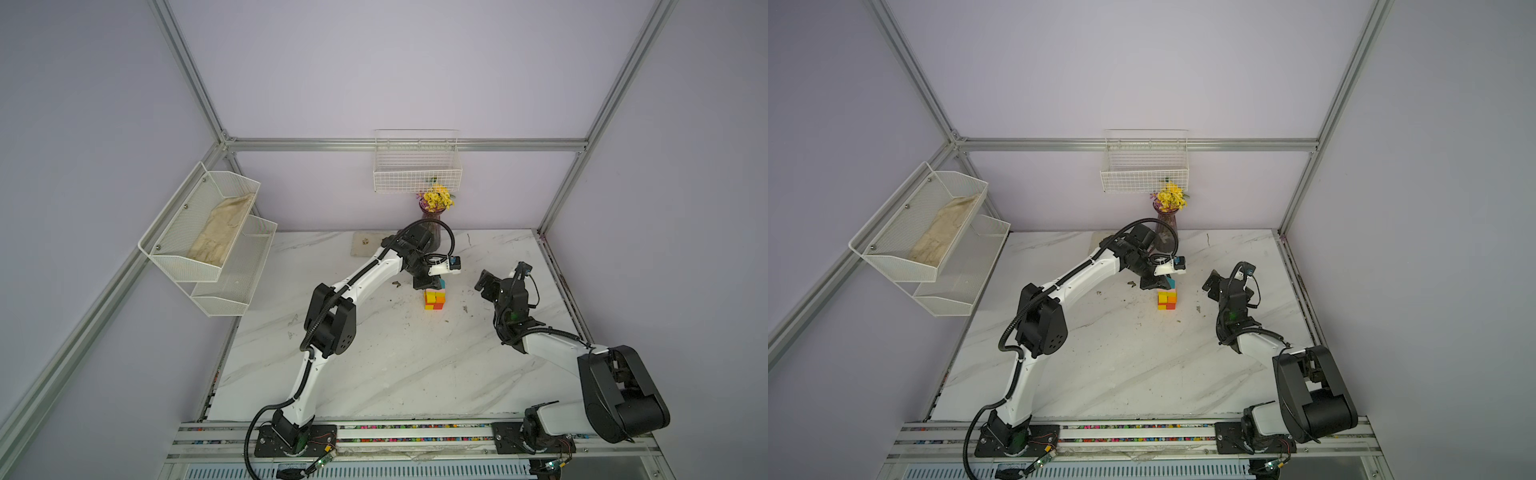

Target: Build the wood block tower

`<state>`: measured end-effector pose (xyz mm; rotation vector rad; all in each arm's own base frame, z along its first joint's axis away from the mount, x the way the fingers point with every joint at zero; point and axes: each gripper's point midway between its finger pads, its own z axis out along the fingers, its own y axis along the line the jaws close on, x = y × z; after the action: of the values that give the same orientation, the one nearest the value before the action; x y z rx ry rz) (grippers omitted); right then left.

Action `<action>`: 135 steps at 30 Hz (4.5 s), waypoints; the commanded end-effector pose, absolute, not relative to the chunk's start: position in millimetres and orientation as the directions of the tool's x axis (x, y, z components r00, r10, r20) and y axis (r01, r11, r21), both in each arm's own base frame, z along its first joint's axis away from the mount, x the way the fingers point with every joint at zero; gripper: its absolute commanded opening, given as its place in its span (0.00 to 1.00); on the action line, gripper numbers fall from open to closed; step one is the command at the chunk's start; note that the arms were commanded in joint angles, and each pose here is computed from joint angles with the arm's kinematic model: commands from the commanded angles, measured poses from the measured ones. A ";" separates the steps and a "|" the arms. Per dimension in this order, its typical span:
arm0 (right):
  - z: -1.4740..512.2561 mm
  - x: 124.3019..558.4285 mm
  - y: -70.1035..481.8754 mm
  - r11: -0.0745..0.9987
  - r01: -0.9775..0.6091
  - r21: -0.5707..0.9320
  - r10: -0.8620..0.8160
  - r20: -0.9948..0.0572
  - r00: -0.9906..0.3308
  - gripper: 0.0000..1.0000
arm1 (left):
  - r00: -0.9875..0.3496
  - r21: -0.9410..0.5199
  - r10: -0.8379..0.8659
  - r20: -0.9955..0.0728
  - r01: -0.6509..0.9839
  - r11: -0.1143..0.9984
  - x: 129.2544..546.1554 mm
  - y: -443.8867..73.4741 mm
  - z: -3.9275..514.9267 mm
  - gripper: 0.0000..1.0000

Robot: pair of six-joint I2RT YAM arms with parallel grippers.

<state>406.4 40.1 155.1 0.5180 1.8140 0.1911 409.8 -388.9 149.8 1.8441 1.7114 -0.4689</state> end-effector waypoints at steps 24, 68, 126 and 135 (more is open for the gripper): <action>162.6 411.2 37.6 0.888 0.257 0.382 0.436 -0.877 -0.204 0.97 | 0.164 0.231 0.737 -0.655 0.973 -0.011 424.8 -400.1 177.3 0.13; 201.4 362.3 6.4 0.845 0.280 0.456 0.472 -0.882 0.012 0.97 | -0.183 -0.021 -0.024 -0.983 -0.019 1.000 397.1 -27.3 250.7 1.00; 135.3 431.9 -7.4 0.974 0.221 0.059 0.068 -0.997 -0.033 0.97 | -0.247 0.089 0.035 -0.968 -0.211 0.973 399.5 36.3 113.3 1.00; 133.5 432.1 -7.5 0.973 0.222 0.058 0.070 -0.997 -0.045 0.97 | -0.245 0.087 0.033 -0.969 -0.213 0.973 399.5 36.9 113.8 1.00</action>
<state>432.9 -5.7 127.5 0.2132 1.6352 -0.1197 382.3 37.8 81.9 -0.1254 1.9131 0.2441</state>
